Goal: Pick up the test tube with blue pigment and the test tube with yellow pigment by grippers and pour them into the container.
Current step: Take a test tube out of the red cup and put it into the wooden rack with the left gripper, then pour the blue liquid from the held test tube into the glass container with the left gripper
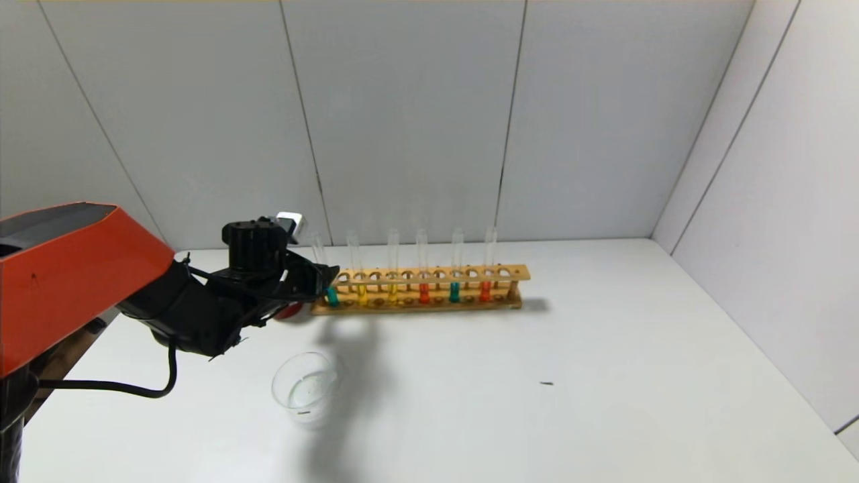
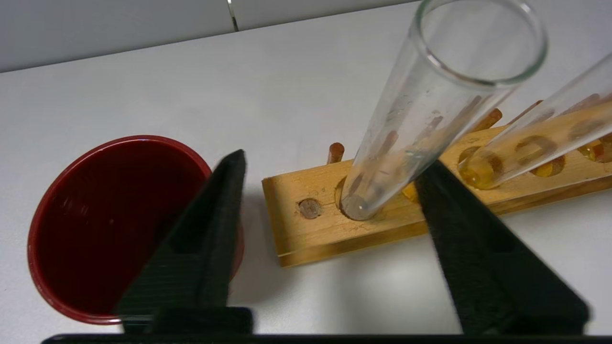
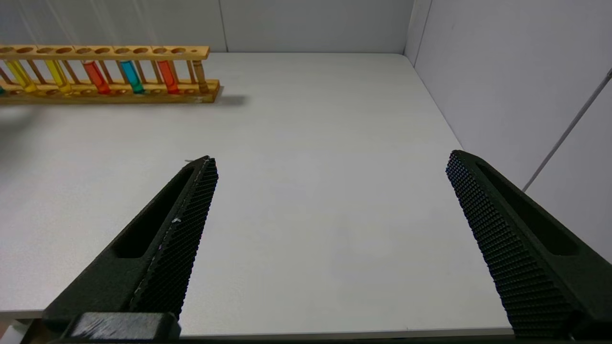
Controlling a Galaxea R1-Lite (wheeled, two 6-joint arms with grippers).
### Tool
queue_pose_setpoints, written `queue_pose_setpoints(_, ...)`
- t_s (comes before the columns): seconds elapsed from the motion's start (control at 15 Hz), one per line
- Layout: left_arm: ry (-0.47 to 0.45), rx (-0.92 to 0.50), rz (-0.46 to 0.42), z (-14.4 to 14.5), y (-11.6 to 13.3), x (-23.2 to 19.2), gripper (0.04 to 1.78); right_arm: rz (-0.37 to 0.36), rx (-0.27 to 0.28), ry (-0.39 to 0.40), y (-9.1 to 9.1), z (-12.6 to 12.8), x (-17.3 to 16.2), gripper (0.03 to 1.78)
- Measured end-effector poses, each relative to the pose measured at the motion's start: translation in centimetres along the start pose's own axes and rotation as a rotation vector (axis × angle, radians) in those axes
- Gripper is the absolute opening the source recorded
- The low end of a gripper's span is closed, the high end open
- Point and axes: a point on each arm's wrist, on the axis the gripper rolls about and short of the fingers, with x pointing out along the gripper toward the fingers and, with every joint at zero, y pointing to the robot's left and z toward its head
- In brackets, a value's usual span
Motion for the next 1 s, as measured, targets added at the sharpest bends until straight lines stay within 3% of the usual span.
queue_pose_setpoints(0.2, 0.002, 0.004, -0.004, 0.1, -0.2, 0.3, 0.56, 0.0, 0.0, 0.0, 0.0, 0.0, 0.0, 1.75)
queue_pose_setpoints(0.33, -0.006, 0.007, -0.009, 0.4, -0.4, 0.4, 0.33, 0.0, 0.0, 0.0, 0.0, 0.0, 0.0, 1.75)
queue_pose_setpoints(0.67, -0.017, 0.016, -0.012, 1.7, -0.7, -0.6, 0.3, 0.0, 0.0, 0.0, 0.0, 0.0, 0.0, 1.75)
queue_pose_setpoints(1.0, -0.072, 0.029, -0.009, 6.3, -0.7, -4.7, 0.3, 0.001, 0.0, 0.0, 0.0, 0.0, 0.0, 1.75)
